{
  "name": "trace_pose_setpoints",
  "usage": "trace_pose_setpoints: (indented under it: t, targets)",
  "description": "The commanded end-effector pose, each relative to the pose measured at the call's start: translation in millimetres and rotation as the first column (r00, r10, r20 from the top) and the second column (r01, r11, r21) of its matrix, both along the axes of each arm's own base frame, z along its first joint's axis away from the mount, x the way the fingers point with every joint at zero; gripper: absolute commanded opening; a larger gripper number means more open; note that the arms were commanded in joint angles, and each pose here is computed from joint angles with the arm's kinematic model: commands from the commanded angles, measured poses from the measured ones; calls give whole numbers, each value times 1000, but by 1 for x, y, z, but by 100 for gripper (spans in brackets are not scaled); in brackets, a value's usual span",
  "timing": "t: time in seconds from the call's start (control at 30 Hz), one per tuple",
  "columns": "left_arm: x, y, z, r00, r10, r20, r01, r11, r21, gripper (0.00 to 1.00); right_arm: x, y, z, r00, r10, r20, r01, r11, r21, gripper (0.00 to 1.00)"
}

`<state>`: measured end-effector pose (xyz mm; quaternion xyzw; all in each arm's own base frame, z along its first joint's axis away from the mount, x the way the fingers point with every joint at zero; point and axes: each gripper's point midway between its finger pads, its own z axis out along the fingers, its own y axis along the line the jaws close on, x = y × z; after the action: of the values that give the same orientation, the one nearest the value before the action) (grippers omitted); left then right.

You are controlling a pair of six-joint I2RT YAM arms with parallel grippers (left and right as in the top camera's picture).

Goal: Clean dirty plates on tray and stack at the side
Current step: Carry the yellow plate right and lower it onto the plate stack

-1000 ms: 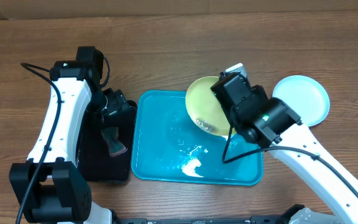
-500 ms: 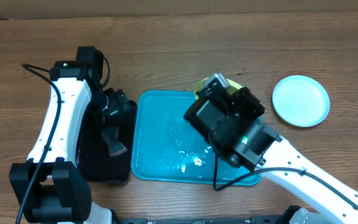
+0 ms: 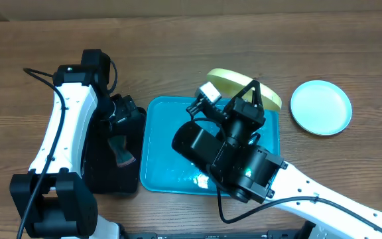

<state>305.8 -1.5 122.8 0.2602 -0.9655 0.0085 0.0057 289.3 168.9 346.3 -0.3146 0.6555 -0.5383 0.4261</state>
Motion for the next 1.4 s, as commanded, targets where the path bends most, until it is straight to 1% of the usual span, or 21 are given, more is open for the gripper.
trace_pose_setpoints:
  t: [0.0,0.33,0.43,0.47,0.5,0.53,0.57,0.63,0.67,0.73,0.8,0.9,0.97,1.03,1.1,1.13,1.2,1.23,1.27,1.3,1.37]
  targets:
    - [4,-3,9,999,-7,33,7,1000,-7,100,-9,0,22,1000,-9,25,10,999,-52,4]
    - [3,-3,9,1000,-7,26,7,1000,-7,100,-12,6,22,1000,12,27,-11,999,-47,4]
    - [3,-3,9,1000,-7,27,7,1000,-7,100,-6,11,12,999,54,-2,-54,998,23,4]
    - [3,-3,9,1000,-7,26,7,1000,-7,100,-5,6,14,1000,29,11,-29,999,15,4]
    - [2,-3,9,1000,-7,24,7,1000,-7,100,-8,2,22,999,-8,34,9,999,-35,4]
    - [1,-3,9,1000,-8,18,8,1000,-6,100,-11,5,22,999,6,35,-4,999,-32,4]
    - [-1,-2,9,1000,-8,13,8,1000,-3,100,-14,13,24,998,42,51,-43,999,33,4]
    - [-1,-2,9,1000,-7,13,7,1000,0,100,-8,30,10,990,141,15,-141,974,175,4]
    - [0,-2,9,1000,-7,16,7,1000,0,100,-6,28,11,992,127,24,-129,975,179,4]
    - [-1,-2,9,1000,-7,13,7,1000,0,100,-10,20,25,993,39,107,-57,983,172,4]
    - [-2,-2,9,1000,-7,8,7,1000,0,100,-5,23,18,994,69,80,-84,976,201,4]
    - [-2,-2,9,1000,-7,8,7,1000,-1,100,-6,9,25,995,3,100,-17,990,137,4]
    - [-2,-2,9,1000,-8,8,8,1000,0,100,-2,18,13,997,66,48,-73,984,165,4]
    - [-1,-2,9,1000,-8,11,8,1000,0,100,-8,10,24,995,6,100,-19,992,127,4]
    - [-1,-2,9,1000,-8,10,8,1000,0,100,-8,23,21,992,52,119,-80,966,246,4]
    - [-1,-2,9,1000,-7,13,7,1000,0,100,-5,29,9,992,106,64,-119,959,256,4]
    - [1,-2,9,1000,-7,18,7,1000,-1,100,-5,29,7,992,107,61,-120,957,264,4]
    - [0,-2,9,1000,-7,16,7,1000,-1,100,-5,32,3,991,120,62,-133,939,317,4]
    - [0,-2,9,1000,-8,14,8,1000,0,100,-4,38,-8,987,159,19,-156,924,350,4]
    - [0,-2,9,1000,-8,14,8,1000,0,100,-3,48,-28,970,233,-69,-186,894,408,4]
    - [0,-2,9,1000,-8,15,8,1000,0,100,-1,60,-68,917,332,-221,-141,788,600,4]
